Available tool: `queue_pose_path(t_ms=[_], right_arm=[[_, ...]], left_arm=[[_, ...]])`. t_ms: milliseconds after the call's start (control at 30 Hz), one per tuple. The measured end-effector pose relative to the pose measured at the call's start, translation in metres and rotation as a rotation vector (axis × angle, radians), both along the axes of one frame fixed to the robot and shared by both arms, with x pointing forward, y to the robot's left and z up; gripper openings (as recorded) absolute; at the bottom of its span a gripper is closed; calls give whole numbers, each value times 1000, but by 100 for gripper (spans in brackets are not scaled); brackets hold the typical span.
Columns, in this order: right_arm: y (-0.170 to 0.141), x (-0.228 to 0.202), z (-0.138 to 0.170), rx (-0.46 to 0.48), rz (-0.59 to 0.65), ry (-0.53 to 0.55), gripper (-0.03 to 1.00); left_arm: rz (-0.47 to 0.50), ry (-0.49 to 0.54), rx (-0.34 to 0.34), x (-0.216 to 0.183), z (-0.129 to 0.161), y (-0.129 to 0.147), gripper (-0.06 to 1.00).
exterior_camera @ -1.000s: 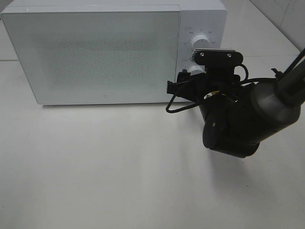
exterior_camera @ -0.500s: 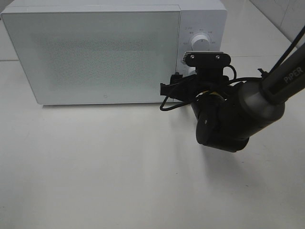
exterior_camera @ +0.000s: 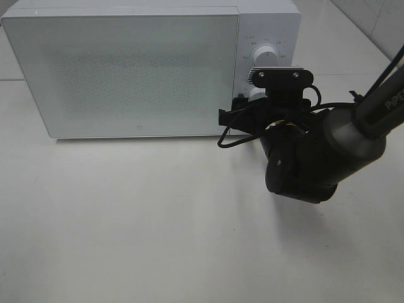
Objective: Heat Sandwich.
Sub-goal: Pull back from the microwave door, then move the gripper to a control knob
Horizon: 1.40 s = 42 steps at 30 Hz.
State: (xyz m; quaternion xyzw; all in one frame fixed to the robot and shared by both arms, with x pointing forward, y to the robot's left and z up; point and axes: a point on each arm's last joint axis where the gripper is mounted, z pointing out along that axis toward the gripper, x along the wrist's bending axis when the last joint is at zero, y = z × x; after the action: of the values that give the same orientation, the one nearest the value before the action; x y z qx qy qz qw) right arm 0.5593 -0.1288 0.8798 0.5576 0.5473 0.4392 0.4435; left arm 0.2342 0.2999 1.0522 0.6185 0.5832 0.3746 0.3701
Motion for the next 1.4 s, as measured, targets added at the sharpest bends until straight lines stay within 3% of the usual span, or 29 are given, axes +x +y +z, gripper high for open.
queue_pose_path(t_ms=[367, 633, 1200, 1333, 1400], right_arm=[[0, 1, 3, -7, 2, -32, 69], [1, 1, 3, -11, 12, -36, 44], [1, 1, 3, -4, 12, -36, 44], [1, 1, 3, 23, 7, -37, 44], [1, 1, 3, 88, -7, -37, 44]], left_arm=[[0, 0, 0, 0, 0, 0, 98], [0, 0, 0, 0, 0, 0, 98], [0, 0, 0, 0, 0, 0, 98], [0, 0, 0, 0, 0, 0, 98], [0, 0, 0, 0, 0, 0, 98]])
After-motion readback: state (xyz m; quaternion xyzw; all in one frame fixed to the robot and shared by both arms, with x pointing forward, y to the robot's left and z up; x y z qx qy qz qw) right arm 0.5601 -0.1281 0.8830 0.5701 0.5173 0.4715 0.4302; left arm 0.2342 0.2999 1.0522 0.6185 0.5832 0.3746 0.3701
